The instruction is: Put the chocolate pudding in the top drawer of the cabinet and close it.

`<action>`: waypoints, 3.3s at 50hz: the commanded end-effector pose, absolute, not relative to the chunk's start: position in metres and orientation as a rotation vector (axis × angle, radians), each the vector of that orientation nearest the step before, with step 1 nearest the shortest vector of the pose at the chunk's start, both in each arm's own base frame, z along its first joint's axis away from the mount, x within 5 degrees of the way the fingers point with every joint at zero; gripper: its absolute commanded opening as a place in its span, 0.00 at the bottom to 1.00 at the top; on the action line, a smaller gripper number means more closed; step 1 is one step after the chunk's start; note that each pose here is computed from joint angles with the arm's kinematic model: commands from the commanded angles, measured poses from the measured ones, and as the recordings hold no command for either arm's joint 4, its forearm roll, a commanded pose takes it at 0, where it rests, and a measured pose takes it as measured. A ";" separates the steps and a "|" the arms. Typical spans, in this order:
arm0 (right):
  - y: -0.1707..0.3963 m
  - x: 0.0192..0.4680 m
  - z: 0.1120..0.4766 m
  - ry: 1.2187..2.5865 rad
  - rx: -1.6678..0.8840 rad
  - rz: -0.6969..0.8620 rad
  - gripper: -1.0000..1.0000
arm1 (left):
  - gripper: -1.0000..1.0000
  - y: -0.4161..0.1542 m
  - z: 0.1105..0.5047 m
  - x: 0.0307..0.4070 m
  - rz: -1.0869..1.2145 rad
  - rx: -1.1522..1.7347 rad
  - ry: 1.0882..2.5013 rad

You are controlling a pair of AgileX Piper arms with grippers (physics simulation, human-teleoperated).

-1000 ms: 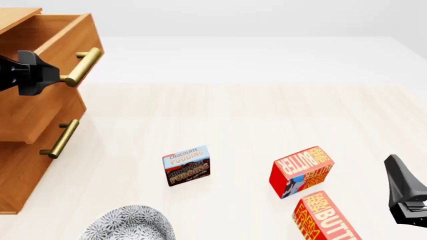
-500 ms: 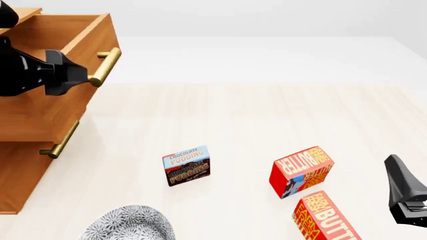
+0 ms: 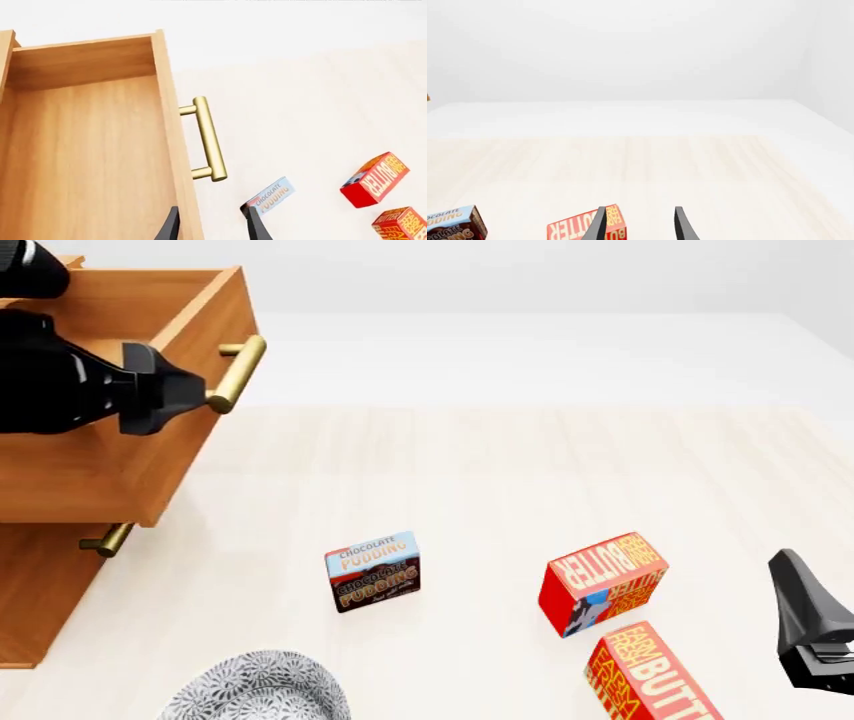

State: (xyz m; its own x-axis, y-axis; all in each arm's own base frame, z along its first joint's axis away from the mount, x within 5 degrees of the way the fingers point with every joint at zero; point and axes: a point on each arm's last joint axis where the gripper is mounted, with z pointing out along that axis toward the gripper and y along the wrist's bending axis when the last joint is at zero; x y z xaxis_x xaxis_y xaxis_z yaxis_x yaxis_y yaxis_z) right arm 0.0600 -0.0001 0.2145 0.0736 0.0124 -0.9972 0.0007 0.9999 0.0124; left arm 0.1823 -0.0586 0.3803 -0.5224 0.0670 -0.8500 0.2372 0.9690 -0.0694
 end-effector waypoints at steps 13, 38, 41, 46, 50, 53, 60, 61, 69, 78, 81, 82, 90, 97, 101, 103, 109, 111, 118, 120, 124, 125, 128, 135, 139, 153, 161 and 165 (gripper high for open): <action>0.000 0.059 0.214 1.495 0.009 0.007 1.00 | 1.00 -0.087 0.326 0.182 -0.327 0.277 2.339; 0.000 0.059 0.214 1.495 0.009 0.007 1.00 | 1.00 -0.103 0.339 0.185 -0.363 0.345 2.317; 0.000 0.059 0.214 1.495 0.009 0.007 1.00 | 1.00 -0.094 0.350 0.187 -0.330 0.335 2.295; 0.000 0.059 0.214 1.495 0.009 0.007 1.00 | 1.00 -0.086 0.368 0.184 -0.301 0.345 2.260; 0.000 0.059 0.214 1.495 0.009 0.007 1.00 | 1.00 -0.077 0.378 0.183 -0.259 0.352 2.241; 0.000 0.059 0.214 1.495 0.009 0.007 1.00 | 1.00 -0.074 0.383 0.183 -0.248 0.344 2.235; 0.000 0.059 0.214 1.495 0.009 0.007 1.00 | 1.00 -0.063 0.398 0.184 -0.192 0.346 2.196; 0.000 0.059 0.214 1.495 0.009 0.007 1.00 | 1.00 -0.061 0.402 0.181 -0.184 0.348 2.179; 0.000 0.059 0.214 1.495 0.009 0.007 1.00 | 1.00 -0.057 0.412 0.179 -0.152 0.379 2.138; 0.000 0.059 0.214 1.495 0.009 0.007 1.00 | 1.00 -0.053 0.433 0.168 -0.091 0.483 2.016; 0.000 0.059 0.214 1.495 0.009 0.007 1.00 | 1.00 -0.056 0.438 0.163 -0.096 0.516 1.984; 0.000 0.059 0.214 1.495 0.009 0.007 1.00 | 1.00 -0.057 0.440 0.162 -0.100 0.523 1.974; 0.000 0.059 0.214 1.495 0.009 0.007 1.00 | 1.00 -0.058 0.453 0.154 -0.079 0.586 1.898; 0.000 0.059 0.214 1.495 0.009 0.007 1.00 | 1.00 -0.063 0.453 0.154 -0.086 0.630 1.872; 0.000 0.059 0.214 1.495 0.009 0.007 1.00 | 1.00 -0.069 0.451 0.156 -0.102 0.656 1.862; 0.000 0.059 0.214 1.495 0.009 0.007 1.00 | 1.00 -0.076 0.449 0.156 -0.118 0.701 1.850; 0.000 0.059 0.214 1.495 0.009 0.007 1.00 | 1.00 -0.076 0.451 0.157 -0.088 0.735 1.827; 0.000 0.059 0.214 1.495 0.009 0.007 1.00 | 1.00 -0.079 0.449 0.159 -0.091 0.756 1.830; 0.000 0.059 0.214 1.495 0.009 0.007 1.00 | 1.00 -0.086 0.448 0.160 -0.088 0.814 1.807; 0.000 0.059 0.214 1.495 0.009 0.007 1.00 | 1.00 -0.088 0.447 0.161 -0.094 0.824 1.810; 0.000 0.059 0.214 1.495 0.009 0.007 1.00 | 1.00 -0.092 0.441 0.161 -0.085 0.873 1.792; 0.000 0.059 0.214 1.495 0.009 0.007 1.00 | 1.00 -0.095 0.442 0.162 -0.101 0.875 1.796; 0.000 0.059 0.214 1.495 0.009 0.007 1.00 | 1.00 -0.096 0.441 0.160 -0.090 0.906 1.771; 0.000 0.059 0.214 1.495 0.009 0.007 1.00 | 1.00 -0.106 0.433 0.165 -0.105 0.945 1.772; 0.000 0.059 0.214 1.495 0.009 0.007 1.00 | 1.00 -0.112 0.426 0.168 -0.112 0.966 1.770; 0.000 0.059 0.214 1.495 0.009 0.007 1.00 | 1.00 -0.144 0.392 0.177 -0.169 1.078 1.780; 0.000 0.059 0.214 1.495 0.009 0.007 1.00 | 1.00 -0.151 0.384 0.178 -0.178 1.109 1.775; 0.000 0.059 0.214 1.495 0.009 0.007 1.00 | 1.00 -0.155 0.375 0.180 -0.177 1.127 1.780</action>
